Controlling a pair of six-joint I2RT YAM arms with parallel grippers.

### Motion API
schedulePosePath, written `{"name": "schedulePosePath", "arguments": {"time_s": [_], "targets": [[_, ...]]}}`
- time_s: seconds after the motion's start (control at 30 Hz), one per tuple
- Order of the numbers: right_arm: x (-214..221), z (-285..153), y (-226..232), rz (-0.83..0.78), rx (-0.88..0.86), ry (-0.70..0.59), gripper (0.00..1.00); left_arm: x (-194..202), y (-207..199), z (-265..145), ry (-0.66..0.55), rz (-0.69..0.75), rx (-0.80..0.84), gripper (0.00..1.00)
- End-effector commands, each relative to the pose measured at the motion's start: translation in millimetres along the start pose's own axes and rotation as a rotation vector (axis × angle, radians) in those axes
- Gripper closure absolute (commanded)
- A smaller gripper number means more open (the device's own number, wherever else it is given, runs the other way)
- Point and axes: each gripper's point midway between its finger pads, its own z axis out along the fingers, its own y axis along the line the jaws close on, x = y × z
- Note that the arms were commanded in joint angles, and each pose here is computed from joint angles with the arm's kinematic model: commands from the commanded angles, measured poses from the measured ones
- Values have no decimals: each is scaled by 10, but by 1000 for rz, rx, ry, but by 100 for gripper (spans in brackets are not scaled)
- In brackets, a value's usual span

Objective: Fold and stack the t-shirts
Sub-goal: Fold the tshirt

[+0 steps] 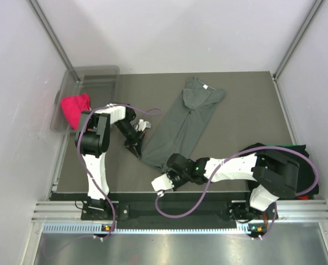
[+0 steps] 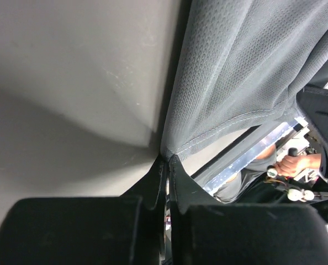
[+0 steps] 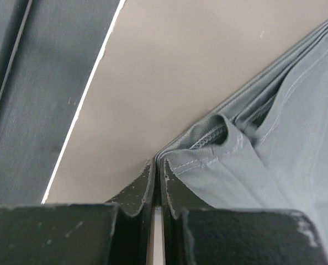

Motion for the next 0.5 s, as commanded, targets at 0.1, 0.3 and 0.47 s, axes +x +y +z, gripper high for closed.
{"name": "schedulePosePath", "arguments": {"time_s": [0.1, 0.3, 0.47], "targets": [[77, -368, -61, -13, 52, 53, 100, -303, -338, -411, -133, 153, 31, 100], [336, -641, -429, 60, 163, 85, 100, -681, -705, -700, -213, 286, 32, 100], [594, -827, -729, 119, 264, 115, 100, -1194, -889, -917, -328, 358, -14, 100]]}}
